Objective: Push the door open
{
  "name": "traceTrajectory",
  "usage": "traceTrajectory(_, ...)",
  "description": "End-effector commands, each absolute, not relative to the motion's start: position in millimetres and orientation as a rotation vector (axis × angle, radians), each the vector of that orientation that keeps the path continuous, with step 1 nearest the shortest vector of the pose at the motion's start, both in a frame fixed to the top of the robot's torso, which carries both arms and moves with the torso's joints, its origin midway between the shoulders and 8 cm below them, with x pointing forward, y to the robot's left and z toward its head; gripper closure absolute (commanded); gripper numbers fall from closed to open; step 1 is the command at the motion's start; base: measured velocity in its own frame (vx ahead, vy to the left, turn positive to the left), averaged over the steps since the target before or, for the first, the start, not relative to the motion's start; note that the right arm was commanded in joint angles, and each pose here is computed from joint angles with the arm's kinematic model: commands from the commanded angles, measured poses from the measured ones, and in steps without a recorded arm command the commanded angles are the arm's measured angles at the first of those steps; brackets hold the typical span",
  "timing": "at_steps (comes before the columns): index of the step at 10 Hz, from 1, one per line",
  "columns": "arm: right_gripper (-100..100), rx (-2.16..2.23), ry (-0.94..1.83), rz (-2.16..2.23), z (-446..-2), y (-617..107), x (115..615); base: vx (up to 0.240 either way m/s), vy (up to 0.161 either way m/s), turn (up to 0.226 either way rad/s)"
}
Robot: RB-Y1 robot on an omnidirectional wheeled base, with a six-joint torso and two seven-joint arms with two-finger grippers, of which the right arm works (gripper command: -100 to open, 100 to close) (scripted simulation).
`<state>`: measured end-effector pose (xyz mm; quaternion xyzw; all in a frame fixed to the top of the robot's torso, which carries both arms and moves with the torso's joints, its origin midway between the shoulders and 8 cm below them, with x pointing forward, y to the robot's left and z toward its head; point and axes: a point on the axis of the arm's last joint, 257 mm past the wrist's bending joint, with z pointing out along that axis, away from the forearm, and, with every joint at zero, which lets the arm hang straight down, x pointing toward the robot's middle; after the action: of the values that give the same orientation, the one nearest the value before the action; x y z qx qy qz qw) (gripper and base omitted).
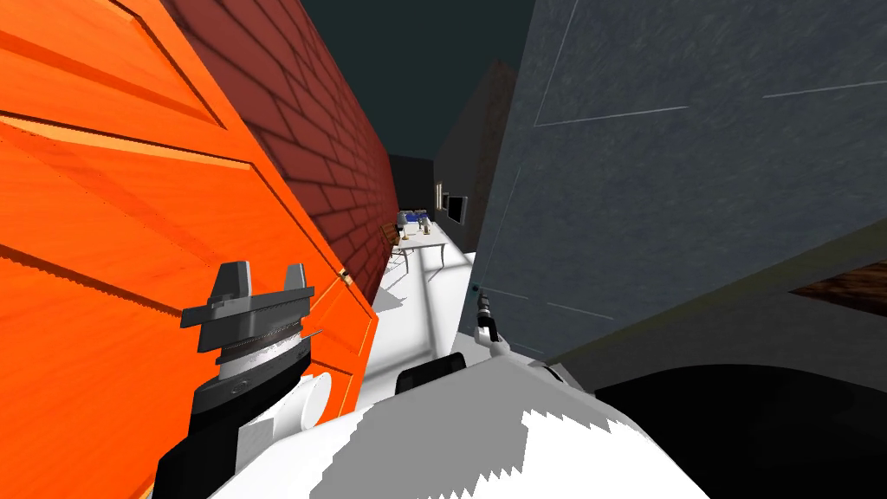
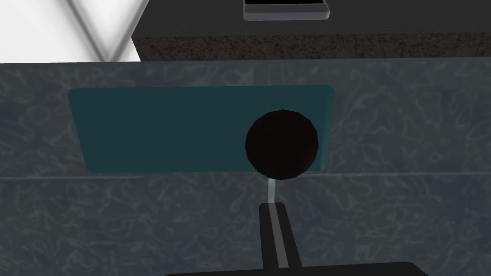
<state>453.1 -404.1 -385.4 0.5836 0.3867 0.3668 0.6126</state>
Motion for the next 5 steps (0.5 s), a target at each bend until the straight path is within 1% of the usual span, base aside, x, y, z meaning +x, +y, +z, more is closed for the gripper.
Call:
traceTrajectory(1, -100, 1.356, 0.888, 0.847, -387.0, -402.0, 452.7, -0.13, 0.154, -0.058)
traceTrajectory(3, -100, 1.372, 0.875, 0.852, -388.6, -397.8, 452.8, -0.176, 0.174, -0.046)
traceTrajectory(5, -100, 1.391, 0.863, 0.86, -391.0, -391.3, 452.8, -0.177, 0.221, -0.048)
